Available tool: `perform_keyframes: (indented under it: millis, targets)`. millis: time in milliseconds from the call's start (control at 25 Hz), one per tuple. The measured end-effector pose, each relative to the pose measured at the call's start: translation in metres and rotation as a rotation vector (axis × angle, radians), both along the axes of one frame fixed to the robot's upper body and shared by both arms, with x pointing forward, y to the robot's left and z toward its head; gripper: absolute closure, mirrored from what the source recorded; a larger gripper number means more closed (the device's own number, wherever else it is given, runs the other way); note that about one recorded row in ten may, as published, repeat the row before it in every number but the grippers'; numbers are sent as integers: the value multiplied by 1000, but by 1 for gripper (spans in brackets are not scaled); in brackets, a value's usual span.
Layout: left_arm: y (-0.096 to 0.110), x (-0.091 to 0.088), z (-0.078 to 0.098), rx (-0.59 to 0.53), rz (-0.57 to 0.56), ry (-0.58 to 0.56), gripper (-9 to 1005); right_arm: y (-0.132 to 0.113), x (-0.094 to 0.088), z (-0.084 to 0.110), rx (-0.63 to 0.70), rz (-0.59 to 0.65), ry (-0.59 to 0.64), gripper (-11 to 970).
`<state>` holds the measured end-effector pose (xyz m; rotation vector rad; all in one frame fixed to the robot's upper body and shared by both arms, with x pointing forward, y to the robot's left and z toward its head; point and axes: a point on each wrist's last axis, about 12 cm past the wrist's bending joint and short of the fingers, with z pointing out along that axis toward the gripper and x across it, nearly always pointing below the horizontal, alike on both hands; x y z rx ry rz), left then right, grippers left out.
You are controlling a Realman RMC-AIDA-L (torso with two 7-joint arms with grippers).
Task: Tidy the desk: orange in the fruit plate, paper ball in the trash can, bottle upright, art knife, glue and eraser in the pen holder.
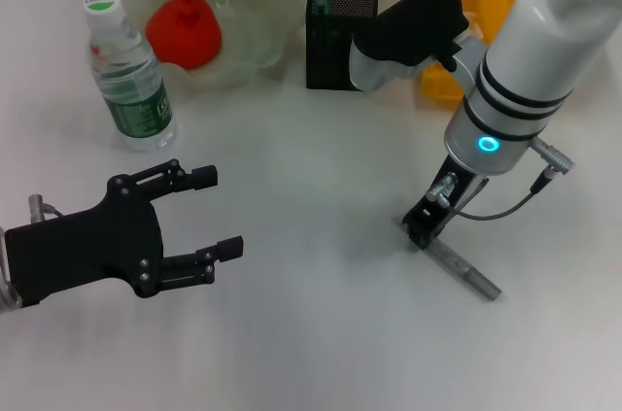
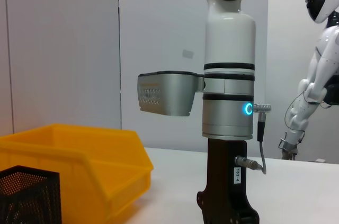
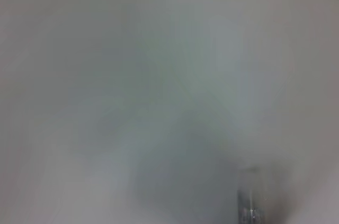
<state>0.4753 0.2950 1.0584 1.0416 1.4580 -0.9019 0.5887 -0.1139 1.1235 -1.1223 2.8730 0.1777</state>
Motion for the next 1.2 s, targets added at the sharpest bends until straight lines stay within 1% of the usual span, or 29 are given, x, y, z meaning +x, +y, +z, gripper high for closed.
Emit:
perform_keyframes:
  millis: [120,240,280,320,360,440,480,520,560,600,640,720,760,840,880,920,960,1040,1120,1160,1200]
  targets:
    - [-1,1,1,-1,-4,-3,183,-2,0,0,17,26,-9,811]
    - [-1,2,2,1,-8,-10,183,-4,2,6,56,37,-30,816]
    - [0,2,3,2,-10,-14,183,-5,3,10,85,38,-43,818]
    - [0,3,4,2,-11,-17,183,-12,7,20,154,34,-80,820]
    - [0,3,4,2,-11,-17,183,-12,7,20,154,34,-80,820]
    - [-1,3,5,-3,-11,-22,183,-20,11,33,242,25,-129,820]
    - [-1,3,5,-6,-11,-23,183,-26,12,40,305,20,-154,819]
    - [-1,3,6,-10,-12,-26,183,-41,15,54,449,16,-218,819]
    - [-1,3,6,-10,-12,-26,183,-41,15,54,449,16,-218,819]
    - [-1,4,6,-11,-13,-27,183,-48,16,60,517,15,-251,819]
    - [-3,4,6,-16,-13,-28,183,-66,18,70,686,26,-341,819]
    - [-4,4,6,-21,-11,-28,183,-84,21,76,843,22,-445,821]
    - [-4,4,6,-21,-11,-28,183,-84,21,76,843,22,-445,822]
    - [-5,4,6,-29,-4,-26,183,-100,26,76,970,7,-556,824]
    - [-5,5,5,-34,3,-26,183,-106,29,73,1012,-8,-596,825]
    - [-6,5,5,-39,11,-26,183,-114,37,66,1084,-43,-677,825]
    - [-6,5,5,-39,11,-26,183,-114,37,66,1084,-43,-677,825]
    - [-7,5,4,-44,22,-31,183,-115,44,61,1116,-60,-740,826]
    - [-7,4,2,-45,28,-45,183,-107,56,51,1117,-69,-831,826]
    - [-7,4,2,-45,28,-45,183,-107,56,51,1117,-69,-831,826]
    - [-7,4,2,-47,31,-48,183,-102,59,48,1109,-67,-856,826]
